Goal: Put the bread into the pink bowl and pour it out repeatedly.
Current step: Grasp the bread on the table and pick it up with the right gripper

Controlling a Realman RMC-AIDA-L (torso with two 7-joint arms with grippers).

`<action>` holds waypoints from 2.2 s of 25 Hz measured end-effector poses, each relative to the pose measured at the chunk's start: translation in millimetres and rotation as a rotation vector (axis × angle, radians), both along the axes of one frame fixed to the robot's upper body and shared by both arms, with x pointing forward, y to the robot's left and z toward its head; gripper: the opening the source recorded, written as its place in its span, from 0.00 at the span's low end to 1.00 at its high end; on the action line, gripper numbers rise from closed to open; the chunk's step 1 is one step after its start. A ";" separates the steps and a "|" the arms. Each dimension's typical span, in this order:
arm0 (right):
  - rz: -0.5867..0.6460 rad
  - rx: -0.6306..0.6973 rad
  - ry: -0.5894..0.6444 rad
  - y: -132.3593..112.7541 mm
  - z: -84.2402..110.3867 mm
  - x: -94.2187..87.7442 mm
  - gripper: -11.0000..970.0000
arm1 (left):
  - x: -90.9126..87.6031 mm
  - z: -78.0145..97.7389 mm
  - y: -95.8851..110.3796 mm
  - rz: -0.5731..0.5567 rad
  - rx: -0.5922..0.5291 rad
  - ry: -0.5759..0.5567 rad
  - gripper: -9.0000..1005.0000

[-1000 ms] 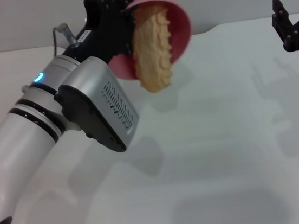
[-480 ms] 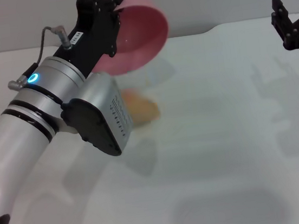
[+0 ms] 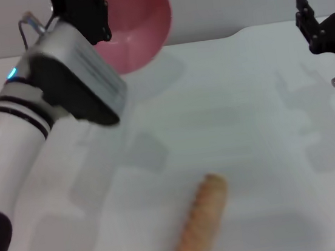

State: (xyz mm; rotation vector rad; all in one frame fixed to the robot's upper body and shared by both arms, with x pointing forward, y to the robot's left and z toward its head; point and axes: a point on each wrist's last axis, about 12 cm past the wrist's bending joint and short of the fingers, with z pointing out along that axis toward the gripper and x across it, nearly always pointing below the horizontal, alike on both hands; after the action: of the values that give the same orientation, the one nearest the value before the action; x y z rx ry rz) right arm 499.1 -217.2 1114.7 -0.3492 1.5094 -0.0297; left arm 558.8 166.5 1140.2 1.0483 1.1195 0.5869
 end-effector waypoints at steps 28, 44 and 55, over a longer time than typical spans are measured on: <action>0.121 0.089 0.323 21.0 -8.0 13.1 0.60 | 23.0 0.4 49.4 0.034 -1.093 0.789 0.06; 0.202 0.062 0.804 29.8 17.0 31.8 0.60 | 16.9 8.7 54.5 0.032 -1.002 0.708 0.06; 0.175 -0.011 0.838 40.9 16.8 35.2 0.61 | 4.1 22.6 54.1 0.025 -0.925 0.657 0.06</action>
State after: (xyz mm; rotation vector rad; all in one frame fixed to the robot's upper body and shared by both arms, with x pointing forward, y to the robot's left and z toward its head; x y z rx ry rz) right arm 534.4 -176.3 1131.5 -0.5389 2.2972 0.2789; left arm 562.9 220.6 1162.8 0.3931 1.7308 -0.3106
